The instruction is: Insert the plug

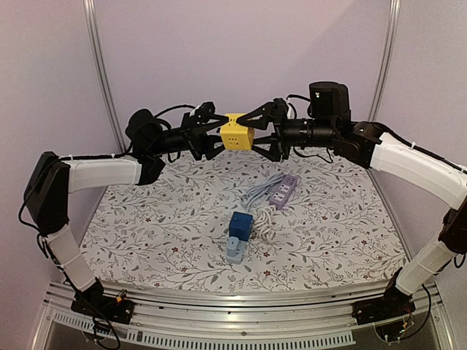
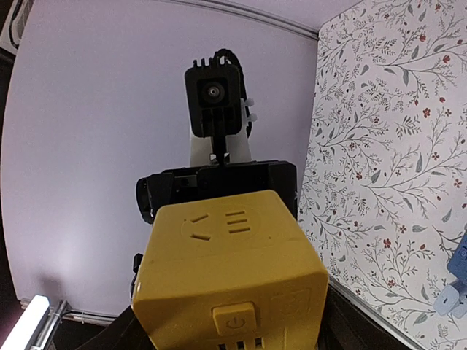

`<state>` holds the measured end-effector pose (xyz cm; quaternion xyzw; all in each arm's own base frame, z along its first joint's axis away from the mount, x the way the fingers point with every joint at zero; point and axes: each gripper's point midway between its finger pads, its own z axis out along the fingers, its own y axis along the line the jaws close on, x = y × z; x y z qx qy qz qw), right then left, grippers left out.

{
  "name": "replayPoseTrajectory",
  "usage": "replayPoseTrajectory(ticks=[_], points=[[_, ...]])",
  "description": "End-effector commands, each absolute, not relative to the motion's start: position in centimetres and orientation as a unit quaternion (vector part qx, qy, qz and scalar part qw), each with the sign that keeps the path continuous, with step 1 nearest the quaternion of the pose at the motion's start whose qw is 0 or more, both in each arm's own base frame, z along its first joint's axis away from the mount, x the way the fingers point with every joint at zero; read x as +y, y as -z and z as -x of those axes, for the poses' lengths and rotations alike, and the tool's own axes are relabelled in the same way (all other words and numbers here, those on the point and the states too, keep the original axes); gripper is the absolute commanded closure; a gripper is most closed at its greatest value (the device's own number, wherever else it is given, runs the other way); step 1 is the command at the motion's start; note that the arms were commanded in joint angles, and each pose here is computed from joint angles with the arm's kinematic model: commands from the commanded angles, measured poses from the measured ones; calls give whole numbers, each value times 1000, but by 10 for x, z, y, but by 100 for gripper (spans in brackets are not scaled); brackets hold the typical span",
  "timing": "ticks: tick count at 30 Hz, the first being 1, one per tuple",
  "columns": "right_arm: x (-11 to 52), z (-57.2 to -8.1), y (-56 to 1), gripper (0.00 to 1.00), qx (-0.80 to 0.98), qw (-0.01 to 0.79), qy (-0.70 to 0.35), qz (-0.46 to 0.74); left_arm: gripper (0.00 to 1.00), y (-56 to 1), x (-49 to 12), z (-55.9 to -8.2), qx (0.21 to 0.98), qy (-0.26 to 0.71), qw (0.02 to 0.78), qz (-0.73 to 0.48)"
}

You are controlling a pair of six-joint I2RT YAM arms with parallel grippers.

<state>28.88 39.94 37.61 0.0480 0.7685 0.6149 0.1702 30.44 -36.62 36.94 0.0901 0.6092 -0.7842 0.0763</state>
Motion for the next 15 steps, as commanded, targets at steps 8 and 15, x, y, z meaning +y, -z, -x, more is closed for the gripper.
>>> replayPoseTrajectory(ticks=[8, 15], points=[[393, -282, -392, 33, 758, 167, -630, -22, 100, -380, -375, -300, 599, 790, 77, -109], [398, -281, -385, 31, 762, 148, -631, -19, 100, -380, -380, -302, 597, 791, 77, -112]])
